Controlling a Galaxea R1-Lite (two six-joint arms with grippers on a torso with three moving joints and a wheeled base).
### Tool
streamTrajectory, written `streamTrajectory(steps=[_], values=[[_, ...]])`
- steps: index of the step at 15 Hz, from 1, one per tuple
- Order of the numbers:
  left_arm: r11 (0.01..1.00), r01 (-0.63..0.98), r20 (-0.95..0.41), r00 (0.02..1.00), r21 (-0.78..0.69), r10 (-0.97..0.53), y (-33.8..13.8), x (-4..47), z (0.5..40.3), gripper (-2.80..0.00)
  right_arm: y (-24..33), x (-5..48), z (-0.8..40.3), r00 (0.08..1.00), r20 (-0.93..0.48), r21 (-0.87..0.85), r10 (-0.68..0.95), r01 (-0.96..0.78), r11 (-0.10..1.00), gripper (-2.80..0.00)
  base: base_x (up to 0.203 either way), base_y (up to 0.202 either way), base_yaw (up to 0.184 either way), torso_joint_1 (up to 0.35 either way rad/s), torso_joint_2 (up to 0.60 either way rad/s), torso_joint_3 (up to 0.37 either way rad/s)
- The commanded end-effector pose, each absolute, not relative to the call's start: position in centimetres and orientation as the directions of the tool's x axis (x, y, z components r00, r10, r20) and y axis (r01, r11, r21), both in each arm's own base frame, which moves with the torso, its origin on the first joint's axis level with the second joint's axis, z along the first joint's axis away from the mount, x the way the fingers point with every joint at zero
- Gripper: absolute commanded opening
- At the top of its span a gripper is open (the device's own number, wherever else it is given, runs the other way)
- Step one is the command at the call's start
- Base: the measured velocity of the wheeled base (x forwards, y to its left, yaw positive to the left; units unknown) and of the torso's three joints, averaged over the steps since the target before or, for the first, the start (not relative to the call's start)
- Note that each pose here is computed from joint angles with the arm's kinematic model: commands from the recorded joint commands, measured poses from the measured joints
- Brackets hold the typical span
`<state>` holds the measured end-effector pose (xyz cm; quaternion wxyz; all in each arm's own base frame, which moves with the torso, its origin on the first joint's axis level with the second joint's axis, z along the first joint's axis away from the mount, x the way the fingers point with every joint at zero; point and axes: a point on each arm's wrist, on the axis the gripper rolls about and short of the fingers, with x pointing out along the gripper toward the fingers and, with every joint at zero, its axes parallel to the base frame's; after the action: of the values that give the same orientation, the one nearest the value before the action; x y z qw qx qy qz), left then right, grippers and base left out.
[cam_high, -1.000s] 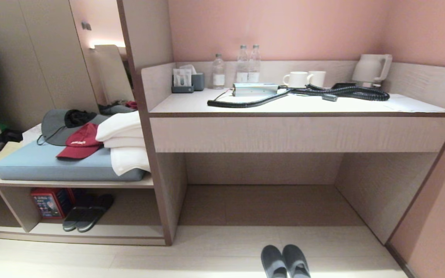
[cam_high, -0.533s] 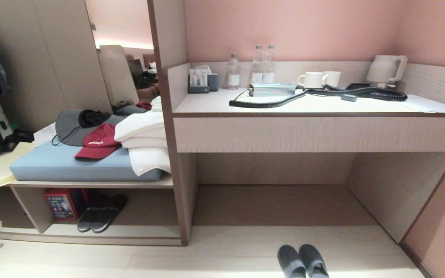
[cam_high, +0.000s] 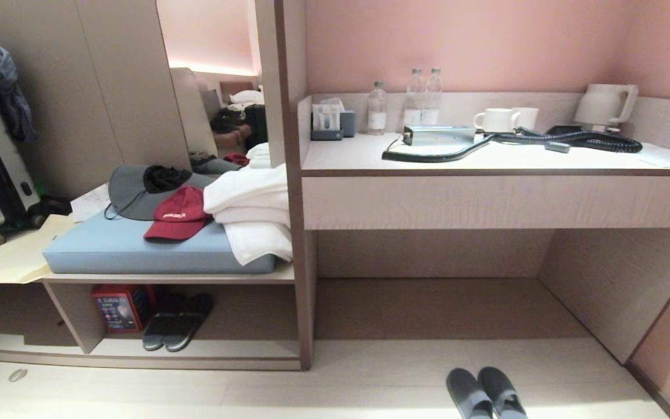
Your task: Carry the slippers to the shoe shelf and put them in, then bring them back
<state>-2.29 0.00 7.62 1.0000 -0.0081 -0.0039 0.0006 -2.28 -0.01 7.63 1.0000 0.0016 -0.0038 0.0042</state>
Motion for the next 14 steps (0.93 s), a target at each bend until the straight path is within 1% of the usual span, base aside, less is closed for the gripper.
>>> streamTrajectory(steps=[1, 14], values=[[1.0, -0.001, 0.008, 1.0, -0.017, 0.002, 0.0, -2.28, 7.63, -2.8, -0.01, -2.27, 7.63, 1.0, 0.006, 0.003, 0.009, -0.009, 1.0, -2.8, 0.0, 0.196, -0.004, -0.002, 0.0, 0.004], [1.0, -0.001, 0.008, 1.0, -0.017, 0.002, 0.0, -2.28, 7.63, -2.8, -0.01, -2.28, 7.62, 1.0, 0.007, 0.003, 0.009, -0.009, 1.0, -2.8, 0.0, 0.195, -0.002, 0.002, 0.0, 0.001]])
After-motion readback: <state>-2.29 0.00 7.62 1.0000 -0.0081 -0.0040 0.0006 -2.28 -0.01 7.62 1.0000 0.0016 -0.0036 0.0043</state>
